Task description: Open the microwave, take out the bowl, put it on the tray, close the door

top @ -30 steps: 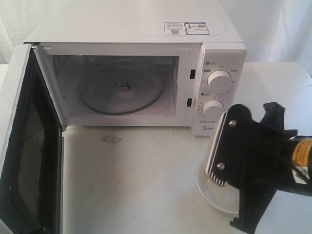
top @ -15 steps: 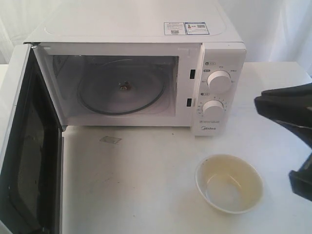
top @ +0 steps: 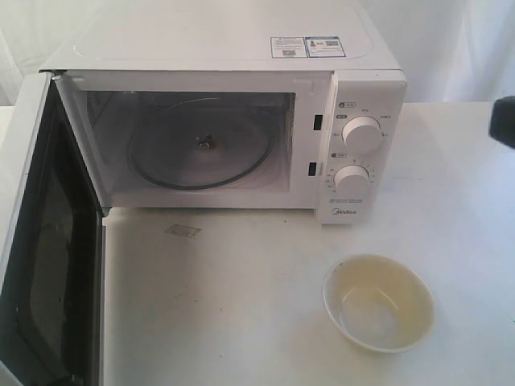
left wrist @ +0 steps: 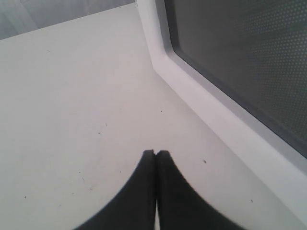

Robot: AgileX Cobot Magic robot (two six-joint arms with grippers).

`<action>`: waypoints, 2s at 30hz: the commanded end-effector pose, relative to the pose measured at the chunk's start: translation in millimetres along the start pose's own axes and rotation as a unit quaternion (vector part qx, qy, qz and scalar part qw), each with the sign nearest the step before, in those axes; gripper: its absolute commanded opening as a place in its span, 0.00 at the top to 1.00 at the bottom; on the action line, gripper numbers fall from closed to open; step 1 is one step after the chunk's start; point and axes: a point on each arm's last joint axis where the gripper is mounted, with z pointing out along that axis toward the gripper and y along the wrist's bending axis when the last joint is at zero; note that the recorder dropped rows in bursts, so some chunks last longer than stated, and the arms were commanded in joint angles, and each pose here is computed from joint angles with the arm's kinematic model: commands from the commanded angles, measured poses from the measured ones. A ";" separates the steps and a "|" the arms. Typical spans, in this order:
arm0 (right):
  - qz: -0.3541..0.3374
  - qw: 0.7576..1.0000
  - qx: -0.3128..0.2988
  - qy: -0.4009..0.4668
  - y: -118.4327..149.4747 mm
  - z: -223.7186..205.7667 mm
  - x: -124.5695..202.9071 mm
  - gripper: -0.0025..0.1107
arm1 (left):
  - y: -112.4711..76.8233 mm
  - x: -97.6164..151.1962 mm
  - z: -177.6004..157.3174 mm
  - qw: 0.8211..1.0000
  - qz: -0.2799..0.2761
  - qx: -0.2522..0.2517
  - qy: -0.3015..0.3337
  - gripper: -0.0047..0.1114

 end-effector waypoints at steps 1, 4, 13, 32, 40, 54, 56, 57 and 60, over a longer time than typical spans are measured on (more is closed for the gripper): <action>0.019 0.999 -0.003 -0.041 -2.3 -19.5 6.2 0.98 | -0.5 0.8 0.2 1.000 -0.008 0.002 -0.001 0.96; 0.018 0.999 0.001 -0.028 -3.6 -19.5 14.1 0.98 | -0.5 0.8 0.2 1.000 -0.008 0.002 -0.001 0.96; 0.017 1.000 0.006 0.011 -5.8 -9.2 36.5 0.98 | -0.5 0.8 0.2 1.000 -0.008 0.002 -0.001 0.96; 0.052 0.998 0.000 0.035 -4.4 -9.4 40.7 0.98 | -0.5 0.8 0.2 1.000 -0.008 0.002 -0.001 0.96; 0.051 0.998 0.000 0.034 -4.5 -9.4 40.7 0.98 | -0.5 0.8 0.2 1.000 -0.008 0.002 -0.001 0.96; 0.051 0.998 0.000 0.034 -4.5 -9.4 40.7 0.98 | 1.0 1.6 0.2 1.000 0.022 -0.007 0.004 0.96; 0.051 0.998 0.000 0.034 -4.5 -9.4 40.7 0.98 | 1.0 1.6 0.2 1.000 0.022 -0.007 0.004 0.96; 0.051 0.998 0.000 0.034 -4.5 -9.4 40.7 0.98 | 1.0 1.6 0.2 1.000 0.022 -0.007 0.004 0.96; 0.048 0.998 0.003 0.042 -4.9 -9.7 41.6 0.98 | 1.0 1.6 0.2 1.000 0.022 -0.007 0.004 0.96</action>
